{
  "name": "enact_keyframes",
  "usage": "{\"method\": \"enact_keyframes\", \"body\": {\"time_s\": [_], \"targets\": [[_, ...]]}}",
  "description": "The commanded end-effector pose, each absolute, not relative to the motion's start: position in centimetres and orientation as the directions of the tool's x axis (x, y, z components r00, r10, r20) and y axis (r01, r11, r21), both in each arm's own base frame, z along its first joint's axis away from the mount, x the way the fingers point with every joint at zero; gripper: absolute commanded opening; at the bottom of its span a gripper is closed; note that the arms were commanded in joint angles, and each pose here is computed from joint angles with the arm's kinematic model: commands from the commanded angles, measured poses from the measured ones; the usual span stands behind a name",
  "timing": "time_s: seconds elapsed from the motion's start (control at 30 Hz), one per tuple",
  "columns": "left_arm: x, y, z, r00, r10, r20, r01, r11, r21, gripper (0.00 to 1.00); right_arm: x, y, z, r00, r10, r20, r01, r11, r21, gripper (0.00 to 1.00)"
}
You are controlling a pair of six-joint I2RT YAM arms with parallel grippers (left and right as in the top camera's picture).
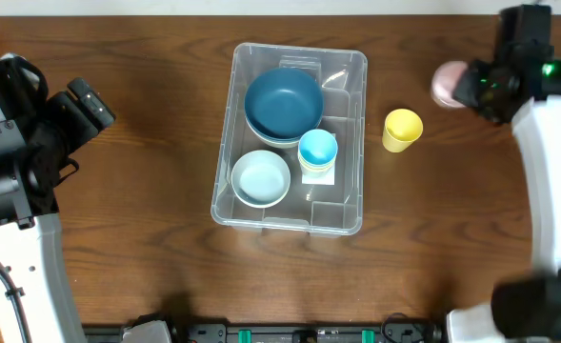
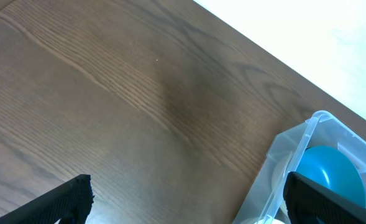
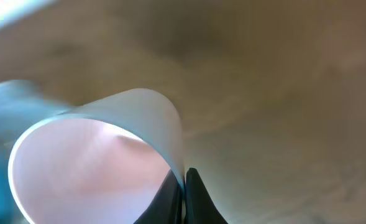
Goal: Pack container
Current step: 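Carry the pink cup and nest it into the blue cup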
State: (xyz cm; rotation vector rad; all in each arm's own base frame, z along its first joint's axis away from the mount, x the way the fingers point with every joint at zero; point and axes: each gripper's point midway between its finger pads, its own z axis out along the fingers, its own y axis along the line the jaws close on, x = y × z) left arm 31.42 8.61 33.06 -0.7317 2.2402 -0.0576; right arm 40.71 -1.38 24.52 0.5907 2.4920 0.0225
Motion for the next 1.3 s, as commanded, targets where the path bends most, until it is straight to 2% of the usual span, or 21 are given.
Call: {"method": "enact_keyframes", "body": {"time_s": [0.0,0.17,0.33,0.6,0.9,0.93,1.0,1.07,1.13,1.27], "targets": [[31.5,9.0,33.3,-0.535,-0.524,-0.663,-0.497,0.83,-0.255,0.98,39.2,4.9,27.8,-0.756,0.276,-0.594,0.226,0.961,0.16,0.01],[31.5,9.0,33.3,-0.535,-0.524,-0.663,-0.497,0.83,-0.255,0.98,37.1,14.4,27.0,-0.822,0.098,-0.561,-0.018,0.98,0.197,0.01],[31.5,9.0,33.3,-0.535,-0.524,-0.663,-0.497,0.83,-0.255,0.98,35.8,19.5,23.2,-0.879,-0.033,-0.475,-0.125,0.978,0.165,0.01],[31.5,9.0,33.3,-0.535,-0.524,-0.663,-0.497,0.83,-0.255,0.98,34.9,22.1,16.4,-0.942,-0.131,-0.309,-0.167,0.982,0.091,0.01],[31.5,9.0,33.3,-0.535,-0.524,-0.663,-0.497,0.83,-0.255,0.98,36.0,21.0,15.6,-0.943,-0.102,-0.316,-0.121,0.992,0.042,0.01],[31.5,9.0,33.3,-0.535,-0.524,-0.663,-0.497,0.83,-0.255,0.98,36.0,21.0,15.5,-0.944,-0.101,-0.314,-0.12,0.992,0.042,0.05],[31.5,9.0,33.3,-0.535,-0.524,-0.663,-0.497,0.83,-0.255,0.98,36.0,20.7,15.5,-0.946,-0.097,-0.31,-0.115,0.993,0.038,0.48],[31.5,9.0,33.3,-0.535,-0.524,-0.663,-0.497,0.83,-0.255,0.98,36.1,20.2,15.8,-0.947,-0.084,-0.31,-0.101,0.994,0.041,0.7],[31.5,9.0,33.3,-0.535,-0.524,-0.663,-0.497,0.83,-0.255,0.98,36.5,19.2,16.5,-0.945,-0.041,-0.325,-0.062,0.997,0.053,0.75],[31.5,9.0,33.3,-0.535,-0.524,-0.663,-0.497,0.83,-0.255,0.98,37.8,15.6,19.1,-0.921,0.055,-0.385,0.024,0.996,0.085,0.75]]}}
